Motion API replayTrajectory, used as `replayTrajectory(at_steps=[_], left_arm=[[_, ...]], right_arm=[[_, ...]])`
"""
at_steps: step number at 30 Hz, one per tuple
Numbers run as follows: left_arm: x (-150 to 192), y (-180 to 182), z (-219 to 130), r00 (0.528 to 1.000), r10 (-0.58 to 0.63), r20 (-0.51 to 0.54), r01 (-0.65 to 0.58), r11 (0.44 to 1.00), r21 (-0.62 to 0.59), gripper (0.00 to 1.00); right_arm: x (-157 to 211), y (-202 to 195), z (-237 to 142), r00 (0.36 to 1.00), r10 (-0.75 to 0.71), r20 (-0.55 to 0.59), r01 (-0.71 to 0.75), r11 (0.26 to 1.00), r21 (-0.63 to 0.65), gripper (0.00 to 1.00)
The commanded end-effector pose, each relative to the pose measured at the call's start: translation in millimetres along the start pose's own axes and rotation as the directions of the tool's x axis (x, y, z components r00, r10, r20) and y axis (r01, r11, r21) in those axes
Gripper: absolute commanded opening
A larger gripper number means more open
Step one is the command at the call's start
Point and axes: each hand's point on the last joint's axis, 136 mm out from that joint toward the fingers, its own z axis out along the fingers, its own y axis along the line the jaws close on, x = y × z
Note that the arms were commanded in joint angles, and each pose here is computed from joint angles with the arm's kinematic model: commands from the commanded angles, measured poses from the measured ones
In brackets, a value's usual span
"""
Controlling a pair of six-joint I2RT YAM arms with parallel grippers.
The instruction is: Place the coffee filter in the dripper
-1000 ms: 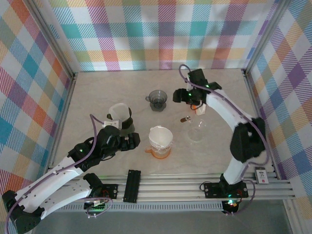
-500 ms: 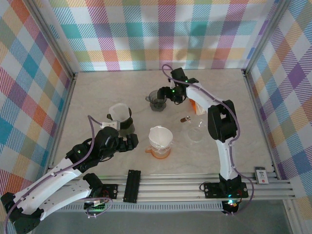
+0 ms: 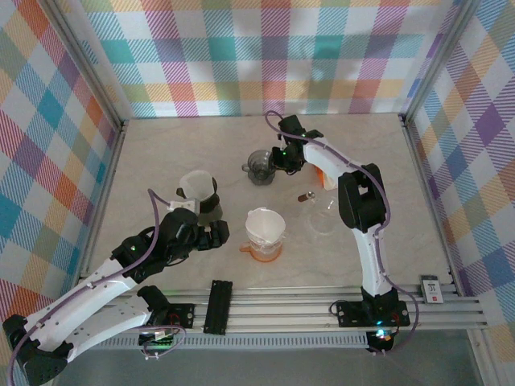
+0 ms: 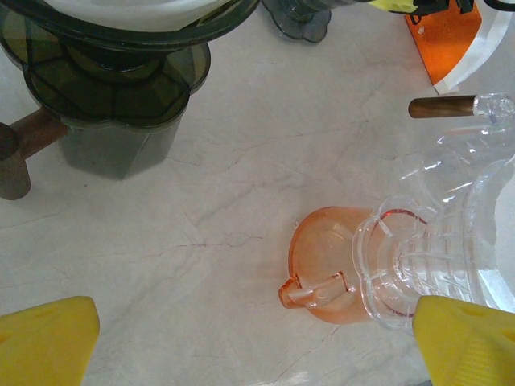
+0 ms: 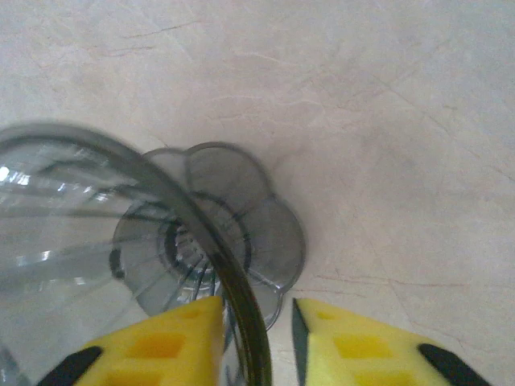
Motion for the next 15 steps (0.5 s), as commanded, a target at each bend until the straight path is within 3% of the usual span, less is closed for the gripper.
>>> replayTrajectory(at_steps=[1,7,15], left_arm=[[-11.3,-2.0,-6.9,0.999,0.006,0.034,-0.006,1.000,0.003,1.00],[-10.6,-1.0,-8.9,0.999,0.003,0.042,-0.004,1.000,0.011,1.00],[-10.9,-2.0,-9.4,0.999,0.007,0.047,-0.008,1.000,0.019,1.00]], right_arm=[[-2.4,-5.1,-14.8,1.000,-0.002,0.019,0.001,0.999,0.050,0.23],[7.4,-23.5,-34.6,1.000,-0.016,0.010,0.014,0.988,0.153,0.13],[42.4,-63.5,-57.4,1.000,-0.017,-0.023,0.023,0.963,0.268,0.10]])
